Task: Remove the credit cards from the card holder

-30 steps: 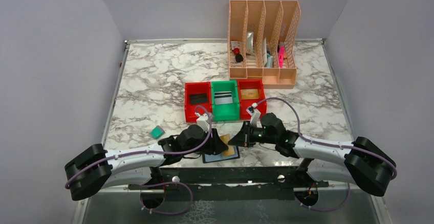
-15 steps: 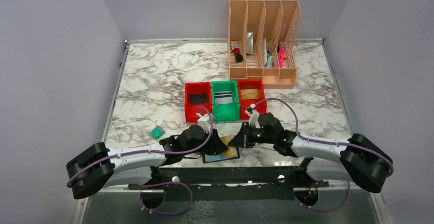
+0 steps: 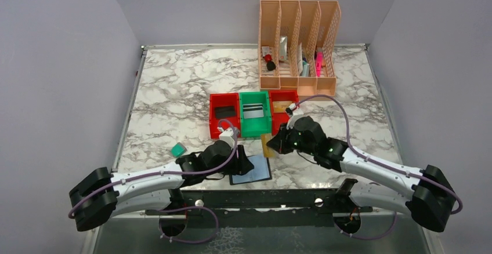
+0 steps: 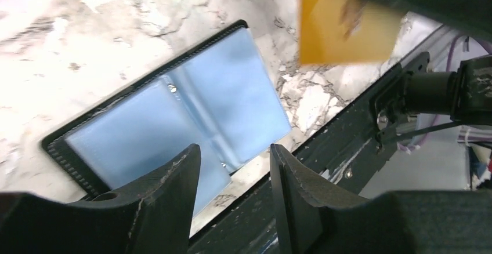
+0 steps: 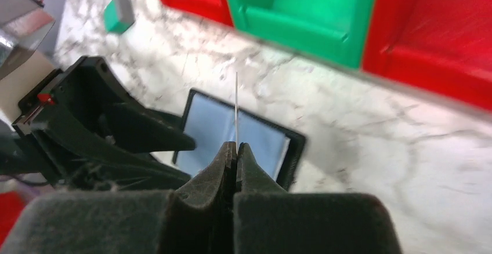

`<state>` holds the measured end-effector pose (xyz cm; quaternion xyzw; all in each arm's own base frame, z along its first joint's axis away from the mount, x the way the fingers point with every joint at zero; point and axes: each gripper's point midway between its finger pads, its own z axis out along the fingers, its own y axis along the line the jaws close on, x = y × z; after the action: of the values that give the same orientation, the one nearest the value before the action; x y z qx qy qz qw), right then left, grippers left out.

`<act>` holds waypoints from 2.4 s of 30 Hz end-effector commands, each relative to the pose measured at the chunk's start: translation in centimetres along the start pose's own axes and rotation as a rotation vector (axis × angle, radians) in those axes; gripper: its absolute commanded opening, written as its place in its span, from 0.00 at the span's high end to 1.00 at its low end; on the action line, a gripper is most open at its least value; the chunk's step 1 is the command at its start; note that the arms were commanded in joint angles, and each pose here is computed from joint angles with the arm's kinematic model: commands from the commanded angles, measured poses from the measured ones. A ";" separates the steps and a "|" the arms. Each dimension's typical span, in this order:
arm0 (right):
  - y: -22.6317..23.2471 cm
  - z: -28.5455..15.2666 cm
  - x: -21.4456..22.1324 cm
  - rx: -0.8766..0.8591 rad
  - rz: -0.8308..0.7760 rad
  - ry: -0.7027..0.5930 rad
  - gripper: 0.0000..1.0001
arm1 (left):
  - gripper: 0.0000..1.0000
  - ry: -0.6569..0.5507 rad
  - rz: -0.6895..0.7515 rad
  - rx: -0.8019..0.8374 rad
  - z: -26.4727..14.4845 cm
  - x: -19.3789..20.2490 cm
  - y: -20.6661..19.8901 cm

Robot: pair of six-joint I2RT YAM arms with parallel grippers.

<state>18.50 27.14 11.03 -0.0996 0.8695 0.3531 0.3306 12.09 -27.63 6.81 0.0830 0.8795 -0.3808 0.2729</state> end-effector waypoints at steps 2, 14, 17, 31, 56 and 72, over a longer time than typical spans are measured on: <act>-4.1 -3.0 -5.2 0.282 -0.249 -0.161 0.99 | 0.47 -0.062 0.044 -0.131 -2.1 -1.2 2.3; -4.8 -3.7 -10.4 0.366 -0.915 -0.216 0.99 | 0.33 -0.116 0.035 -0.175 -3.8 -1.3 4.2; -6.1 -4.3 -12.2 0.486 -1.011 -0.279 0.99 | 0.30 -0.107 0.042 -0.183 -3.7 -1.1 4.3; -10.1 0.1 -13.6 0.503 -1.372 -0.160 0.99 | 0.25 -0.081 0.074 -0.210 -3.8 -0.9 4.7; -15.1 6.3 -15.7 0.506 -1.535 0.010 0.98 | 0.19 -0.098 0.104 -0.239 -4.2 -1.2 5.4; -16.2 7.7 -14.5 0.447 -1.509 0.027 0.87 | 0.17 -0.098 0.104 -0.256 -4.2 -1.2 5.7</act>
<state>39.44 19.23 7.30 -0.6075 0.6204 -0.1688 0.4663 13.03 -20.80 5.86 0.0757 0.9024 -0.2627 0.3331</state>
